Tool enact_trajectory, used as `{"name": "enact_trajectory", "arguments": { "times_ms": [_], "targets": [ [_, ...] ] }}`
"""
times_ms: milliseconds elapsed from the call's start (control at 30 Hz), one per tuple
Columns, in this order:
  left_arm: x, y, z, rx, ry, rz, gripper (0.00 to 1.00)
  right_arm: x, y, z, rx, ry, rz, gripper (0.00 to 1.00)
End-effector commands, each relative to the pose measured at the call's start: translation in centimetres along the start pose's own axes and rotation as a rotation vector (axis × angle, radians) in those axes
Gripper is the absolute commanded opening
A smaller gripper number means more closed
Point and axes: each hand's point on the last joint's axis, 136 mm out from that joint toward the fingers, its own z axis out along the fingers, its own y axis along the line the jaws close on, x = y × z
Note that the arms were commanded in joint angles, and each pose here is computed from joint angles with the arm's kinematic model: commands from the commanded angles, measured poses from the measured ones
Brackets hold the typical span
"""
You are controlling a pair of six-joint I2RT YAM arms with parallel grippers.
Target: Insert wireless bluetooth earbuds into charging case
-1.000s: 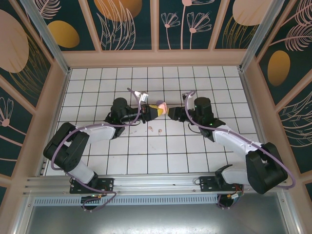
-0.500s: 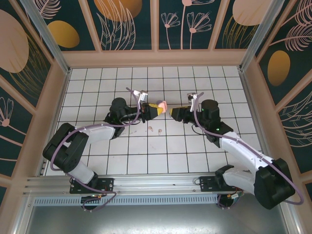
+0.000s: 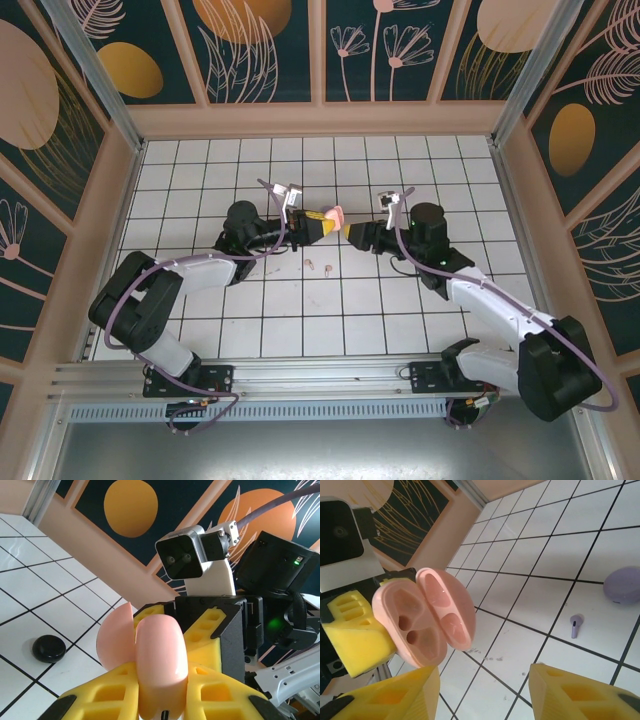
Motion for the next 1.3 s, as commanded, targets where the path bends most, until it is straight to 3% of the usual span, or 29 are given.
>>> {"name": "enact_trajectory", "arguments": {
  "times_ms": [0,1267],
  "targets": [
    [-0.8,-1.1,0.4,0.05,-0.01,0.036,0.0,-2.4,1.9,-0.1,-0.061,-0.05,-0.049,0.5],
    [-0.1,-1.3,0.6,0.082,0.024,0.014,0.0,-3.0,1.4,1.7,-0.068,-0.017,-0.053,0.31]
  ]
}}
